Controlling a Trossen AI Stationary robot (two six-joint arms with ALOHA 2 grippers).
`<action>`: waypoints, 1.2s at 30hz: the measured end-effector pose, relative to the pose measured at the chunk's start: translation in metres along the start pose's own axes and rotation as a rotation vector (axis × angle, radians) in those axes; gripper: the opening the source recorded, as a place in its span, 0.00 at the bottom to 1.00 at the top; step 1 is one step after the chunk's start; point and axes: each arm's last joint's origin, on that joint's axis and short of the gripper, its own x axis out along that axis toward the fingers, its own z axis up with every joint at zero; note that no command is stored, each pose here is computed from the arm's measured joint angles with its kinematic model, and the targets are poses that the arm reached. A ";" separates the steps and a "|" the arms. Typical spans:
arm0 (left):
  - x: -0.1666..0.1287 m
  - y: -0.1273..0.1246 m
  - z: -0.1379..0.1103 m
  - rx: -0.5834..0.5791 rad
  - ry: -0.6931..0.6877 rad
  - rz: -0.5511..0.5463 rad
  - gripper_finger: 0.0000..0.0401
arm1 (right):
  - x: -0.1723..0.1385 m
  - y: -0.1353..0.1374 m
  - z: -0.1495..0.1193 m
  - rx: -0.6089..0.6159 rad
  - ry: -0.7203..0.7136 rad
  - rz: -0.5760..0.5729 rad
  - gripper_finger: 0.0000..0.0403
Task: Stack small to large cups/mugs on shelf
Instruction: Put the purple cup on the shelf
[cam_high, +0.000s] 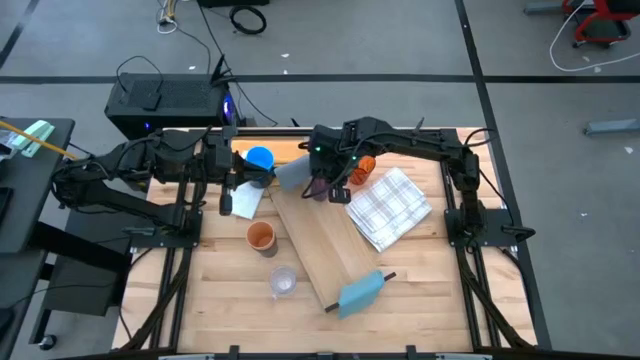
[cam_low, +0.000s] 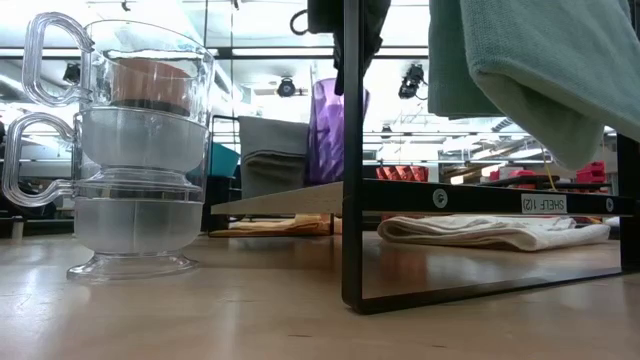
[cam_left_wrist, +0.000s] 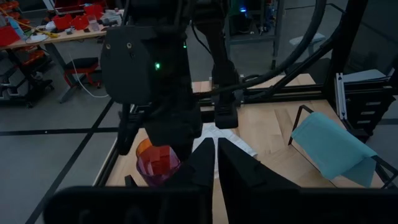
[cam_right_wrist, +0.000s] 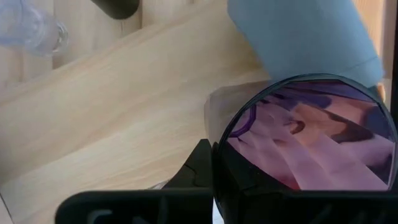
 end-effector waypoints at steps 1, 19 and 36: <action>0.000 0.000 0.000 0.000 0.000 0.000 0.06 | 0.000 0.001 0.001 -0.001 -0.009 0.006 0.01; 0.000 0.000 0.000 0.001 0.000 0.000 0.07 | -0.004 0.034 0.022 -0.089 -0.191 0.085 0.01; 0.000 0.000 0.000 0.001 0.000 0.000 0.07 | -0.005 0.034 0.030 -0.100 -0.270 0.090 0.01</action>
